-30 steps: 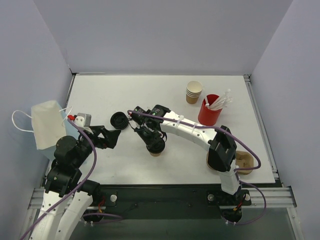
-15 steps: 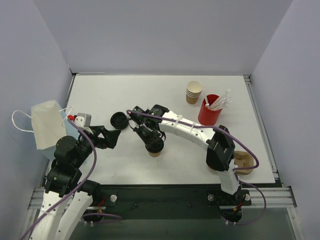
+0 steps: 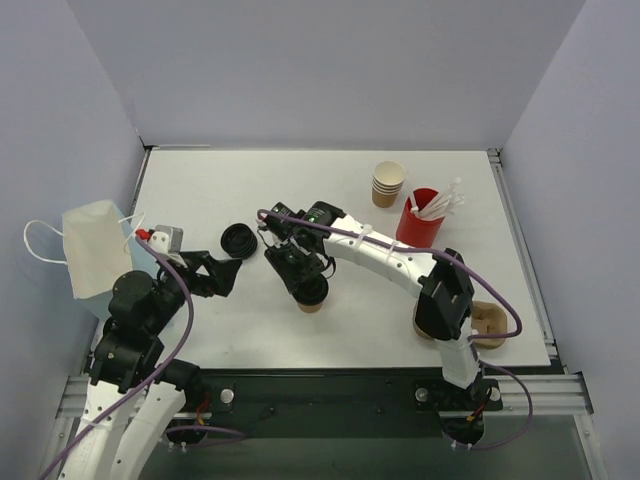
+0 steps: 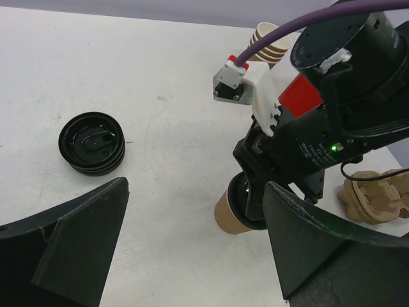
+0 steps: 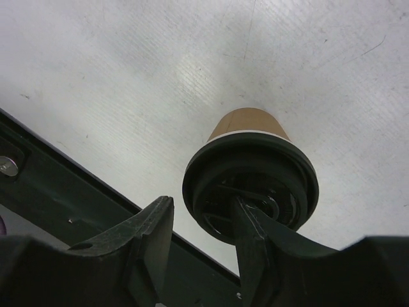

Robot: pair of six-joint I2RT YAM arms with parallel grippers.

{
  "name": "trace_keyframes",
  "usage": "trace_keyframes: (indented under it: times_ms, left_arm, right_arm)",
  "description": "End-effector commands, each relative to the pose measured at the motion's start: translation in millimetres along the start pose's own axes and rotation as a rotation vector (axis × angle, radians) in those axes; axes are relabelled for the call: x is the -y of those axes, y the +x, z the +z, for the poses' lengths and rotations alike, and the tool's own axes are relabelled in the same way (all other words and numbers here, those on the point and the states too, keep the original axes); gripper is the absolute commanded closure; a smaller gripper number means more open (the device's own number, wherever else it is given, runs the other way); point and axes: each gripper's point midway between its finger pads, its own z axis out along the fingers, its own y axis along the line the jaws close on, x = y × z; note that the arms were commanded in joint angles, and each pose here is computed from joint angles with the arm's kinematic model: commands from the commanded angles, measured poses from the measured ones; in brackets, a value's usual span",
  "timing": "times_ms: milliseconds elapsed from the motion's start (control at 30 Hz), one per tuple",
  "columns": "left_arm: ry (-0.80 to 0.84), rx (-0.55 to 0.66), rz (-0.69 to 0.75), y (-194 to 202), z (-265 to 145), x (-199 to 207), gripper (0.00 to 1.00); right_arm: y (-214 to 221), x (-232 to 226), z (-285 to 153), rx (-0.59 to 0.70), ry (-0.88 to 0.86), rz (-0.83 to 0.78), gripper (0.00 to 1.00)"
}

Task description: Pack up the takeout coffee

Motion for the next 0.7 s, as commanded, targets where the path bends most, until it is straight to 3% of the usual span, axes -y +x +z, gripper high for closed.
trace_keyframes:
  times_ms: [0,67,200,467,667]
  left_arm:
    - [0.023,0.012,0.018,-4.9,3.0,4.0,0.04]
    - [0.032,-0.004,0.015,-1.4,5.5,4.8,0.04]
    - [0.087,-0.064,-0.017,10.8,15.4,12.9,0.05]
    - [0.222,-0.284,-0.215,64.3,41.0,36.3,0.13]
    - [0.197,-0.384,-0.261,98.8,58.9,39.7,0.17]
  right_arm:
    - [-6.6,2.6,-44.5,0.071,-0.053,0.021,0.57]
    - [-7.4,6.5,-51.9,0.093,-0.056,0.029,0.57]
    - [-0.1,25.8,-53.0,0.103,-0.041,0.062,0.44]
    - [5.2,53.4,-40.3,0.12,-0.096,0.1,0.39]
    - [8.4,54.7,-24.4,0.092,-0.178,0.111,0.39]
